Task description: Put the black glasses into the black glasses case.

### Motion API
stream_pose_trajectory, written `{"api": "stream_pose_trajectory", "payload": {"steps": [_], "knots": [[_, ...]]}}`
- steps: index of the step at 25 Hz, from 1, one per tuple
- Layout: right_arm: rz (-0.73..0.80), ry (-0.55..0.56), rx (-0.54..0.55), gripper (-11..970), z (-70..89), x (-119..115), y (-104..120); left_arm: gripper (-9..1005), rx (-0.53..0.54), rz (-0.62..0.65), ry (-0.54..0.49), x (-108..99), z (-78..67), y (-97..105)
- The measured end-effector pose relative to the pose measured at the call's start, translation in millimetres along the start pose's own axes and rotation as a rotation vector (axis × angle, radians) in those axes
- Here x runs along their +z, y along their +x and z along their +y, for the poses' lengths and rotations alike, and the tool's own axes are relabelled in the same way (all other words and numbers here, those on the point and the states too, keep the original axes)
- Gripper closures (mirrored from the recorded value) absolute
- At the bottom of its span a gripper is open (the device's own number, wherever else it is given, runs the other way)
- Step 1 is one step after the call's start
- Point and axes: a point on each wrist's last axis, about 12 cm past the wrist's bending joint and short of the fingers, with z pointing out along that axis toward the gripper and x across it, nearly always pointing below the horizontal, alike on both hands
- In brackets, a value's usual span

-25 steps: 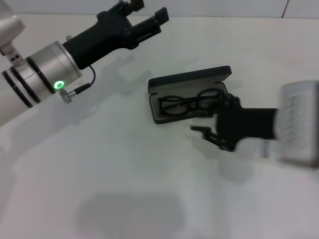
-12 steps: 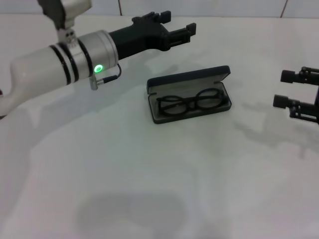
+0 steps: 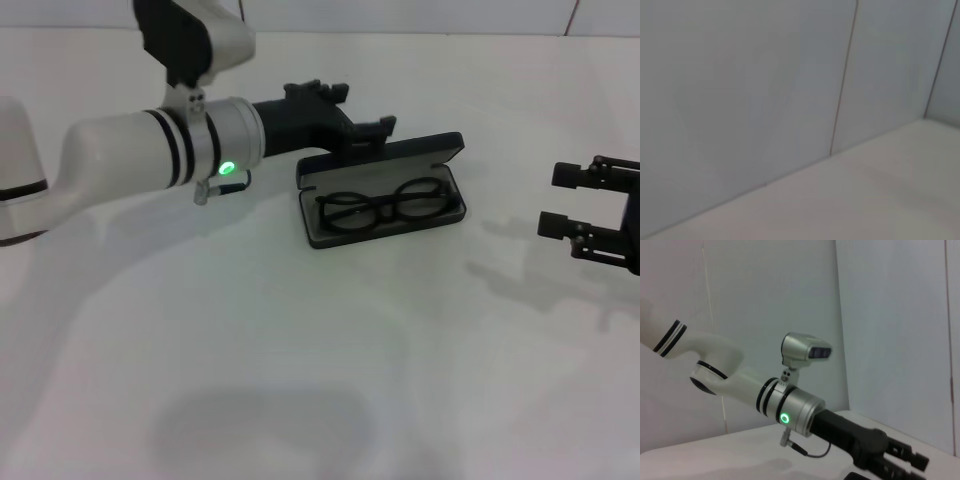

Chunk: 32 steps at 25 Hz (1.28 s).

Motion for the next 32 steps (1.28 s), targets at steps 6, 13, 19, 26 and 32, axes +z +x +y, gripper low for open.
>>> {"api": "stream_pose_trajectory", "payload": {"steps": [6, 13, 19, 26, 32], "knots": [[0.002, -0.007, 0.002, 355, 1.0, 2, 1, 148, 0.042, 0.041, 0.033, 3, -7.0, 5], [0.003, -0.001, 0.011, 351, 2.5, -1, 3, 149, 0.088, 0.05, 0.066, -1, -16.1, 21], [0.005, -0.001, 0.008, 347, 2.8, -5, 3, 149, 0.106, 0.002, 0.136, -2, -28.5, 22], [-0.036, -0.058, -0.024, 342, 2.5, 8, -8, 140, 0.126, -0.3, 0.491, -65, -31.2, 1], [-0.094, -0.144, -0.128, 221, 5.1, 33, -21, 127, 0.155, -0.414, 0.576, -112, -26.9, 12]]}}
